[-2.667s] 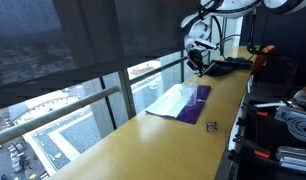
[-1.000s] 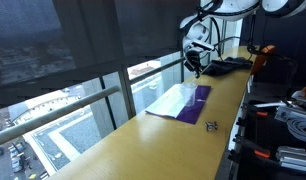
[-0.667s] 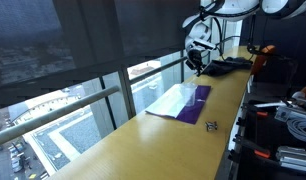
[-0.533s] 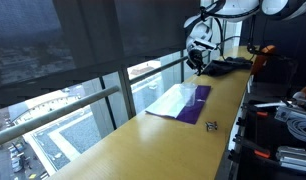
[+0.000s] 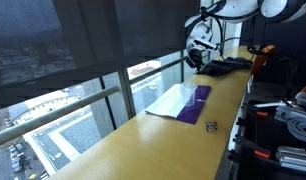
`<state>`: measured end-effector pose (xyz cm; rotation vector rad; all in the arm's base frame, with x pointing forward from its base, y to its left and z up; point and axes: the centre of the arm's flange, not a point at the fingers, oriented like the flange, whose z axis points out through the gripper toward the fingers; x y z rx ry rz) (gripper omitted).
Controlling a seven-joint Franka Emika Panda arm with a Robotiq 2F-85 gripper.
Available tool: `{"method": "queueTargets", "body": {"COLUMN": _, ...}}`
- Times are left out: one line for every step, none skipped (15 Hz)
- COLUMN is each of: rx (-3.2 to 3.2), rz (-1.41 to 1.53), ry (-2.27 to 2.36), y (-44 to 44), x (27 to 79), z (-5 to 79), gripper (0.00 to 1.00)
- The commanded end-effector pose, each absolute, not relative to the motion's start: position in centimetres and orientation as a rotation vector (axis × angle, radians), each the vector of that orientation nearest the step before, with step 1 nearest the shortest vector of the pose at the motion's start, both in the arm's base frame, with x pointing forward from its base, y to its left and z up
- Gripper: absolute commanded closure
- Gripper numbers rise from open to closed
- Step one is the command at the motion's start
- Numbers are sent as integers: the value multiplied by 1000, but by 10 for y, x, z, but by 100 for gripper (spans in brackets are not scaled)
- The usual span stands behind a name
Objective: Place the straw in the cup
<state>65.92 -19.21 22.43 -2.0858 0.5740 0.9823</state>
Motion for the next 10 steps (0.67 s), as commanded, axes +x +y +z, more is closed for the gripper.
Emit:
{"method": "queueTargets", "body": {"rx": -2049, "rz": 972, "ry": 532, "y": -158, "x": 682, "z": 230, "gripper": 100}}
{"method": "queueTargets", "body": {"rx": -2044, "rz": 973, "ry": 515, "y": -150, "x": 684, "z": 230, "gripper": 100}}
{"method": "queueTargets", "body": {"rx": -2039, "rz": 977, "ry": 499, "y": -144, "x": 685, "z": 229, "gripper": 100}}
{"method": "queueTargets", "body": {"rx": -2040, "rz": 983, "ry": 488, "y": -138, "x": 686, "z": 230, "gripper": 100}}
{"method": "queueTargets", "body": {"rx": -2046, "rz": 992, "ry": 481, "y": -133, "x": 685, "z": 230, "gripper": 100}}
{"method": "queueTargets", "body": {"rx": -2050, "rz": 1001, "ry": 474, "y": -130, "x": 685, "z": 231, "gripper": 100}}
{"method": "queueTargets", "body": {"rx": -2065, "rz": 1016, "ry": 473, "y": -126, "x": 680, "z": 235, "gripper": 100}}
{"method": "queueTargets", "body": {"rx": -2081, "rz": 1018, "ry": 478, "y": -120, "x": 679, "z": 239, "gripper": 100}}
{"method": "queueTargets", "body": {"rx": -2093, "rz": 1022, "ry": 477, "y": -121, "x": 675, "z": 246, "gripper": 100}}
{"method": "queueTargets", "body": {"rx": -2105, "rz": 1025, "ry": 480, "y": -118, "x": 674, "z": 250, "gripper": 100}}
